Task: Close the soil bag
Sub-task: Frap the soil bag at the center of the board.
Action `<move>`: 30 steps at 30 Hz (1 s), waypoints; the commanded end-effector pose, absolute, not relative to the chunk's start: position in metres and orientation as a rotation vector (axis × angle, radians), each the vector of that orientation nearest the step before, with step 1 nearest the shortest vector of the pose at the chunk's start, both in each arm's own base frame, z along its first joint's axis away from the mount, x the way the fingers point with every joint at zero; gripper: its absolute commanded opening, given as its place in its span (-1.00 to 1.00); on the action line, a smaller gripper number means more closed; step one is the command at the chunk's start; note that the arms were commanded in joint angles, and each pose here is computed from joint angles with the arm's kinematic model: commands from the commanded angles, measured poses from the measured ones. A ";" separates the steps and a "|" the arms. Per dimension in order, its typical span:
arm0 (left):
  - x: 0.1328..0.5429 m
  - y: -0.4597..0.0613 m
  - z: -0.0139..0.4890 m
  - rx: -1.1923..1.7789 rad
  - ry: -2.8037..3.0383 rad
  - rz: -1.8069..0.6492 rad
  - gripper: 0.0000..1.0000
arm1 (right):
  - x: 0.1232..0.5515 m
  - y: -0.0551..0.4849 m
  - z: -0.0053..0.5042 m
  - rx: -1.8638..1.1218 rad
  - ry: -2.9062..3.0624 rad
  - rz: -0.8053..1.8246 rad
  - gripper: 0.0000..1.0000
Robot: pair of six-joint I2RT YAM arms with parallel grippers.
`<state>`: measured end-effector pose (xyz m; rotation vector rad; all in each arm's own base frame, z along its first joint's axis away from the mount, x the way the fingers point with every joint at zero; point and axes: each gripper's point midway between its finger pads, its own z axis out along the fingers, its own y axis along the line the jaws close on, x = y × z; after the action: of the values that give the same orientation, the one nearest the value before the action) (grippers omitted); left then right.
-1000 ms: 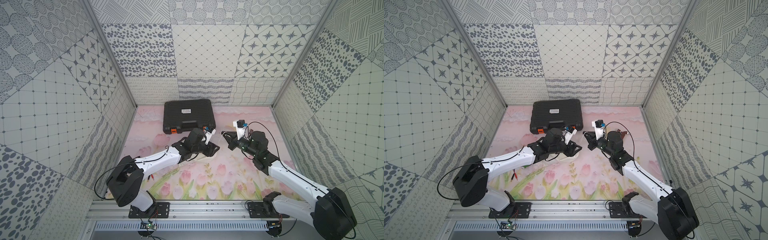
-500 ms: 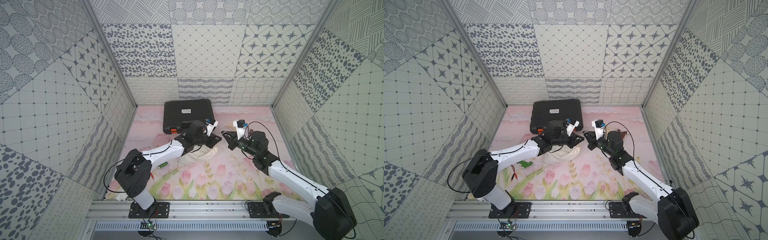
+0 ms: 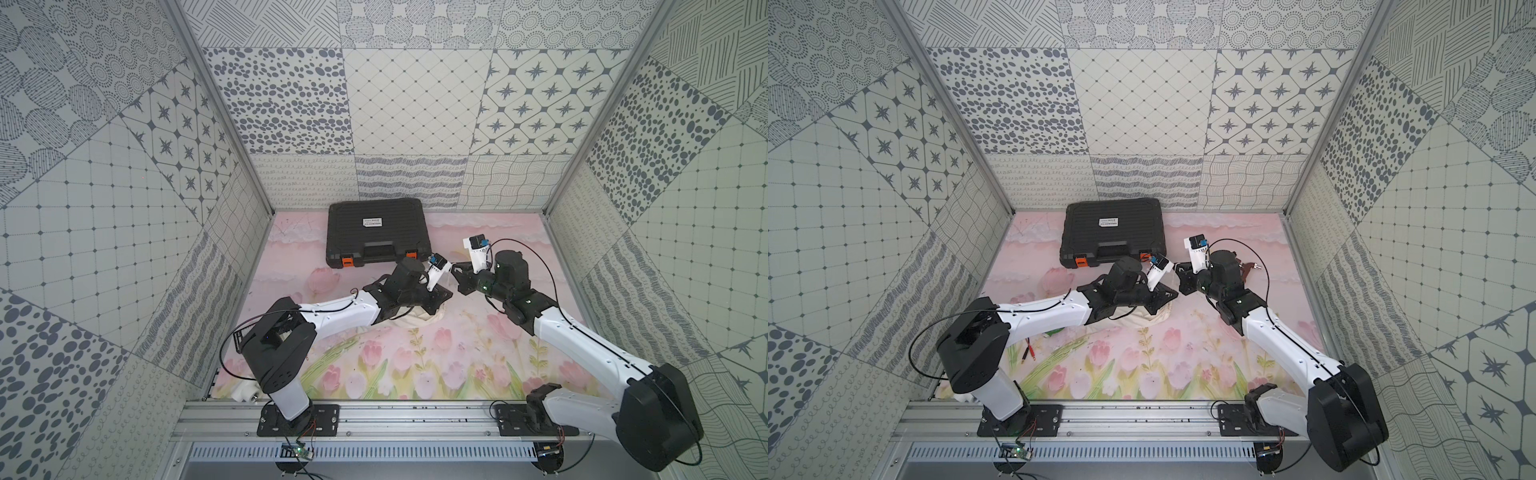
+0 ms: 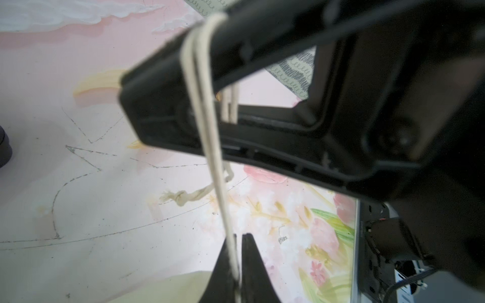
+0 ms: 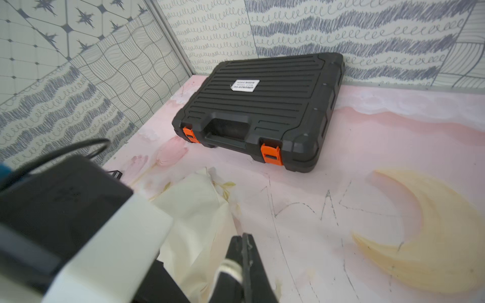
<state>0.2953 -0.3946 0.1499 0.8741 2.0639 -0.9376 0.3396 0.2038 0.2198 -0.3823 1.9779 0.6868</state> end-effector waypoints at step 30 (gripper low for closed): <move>0.147 -0.263 -0.027 1.205 3.083 -0.165 -0.74 | 0.423 0.075 0.408 0.033 1.405 0.582 -1.00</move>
<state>0.3002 -0.4194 0.0889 0.8574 2.1317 -0.6538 0.3558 0.1323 0.1586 -0.0101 2.2993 0.7387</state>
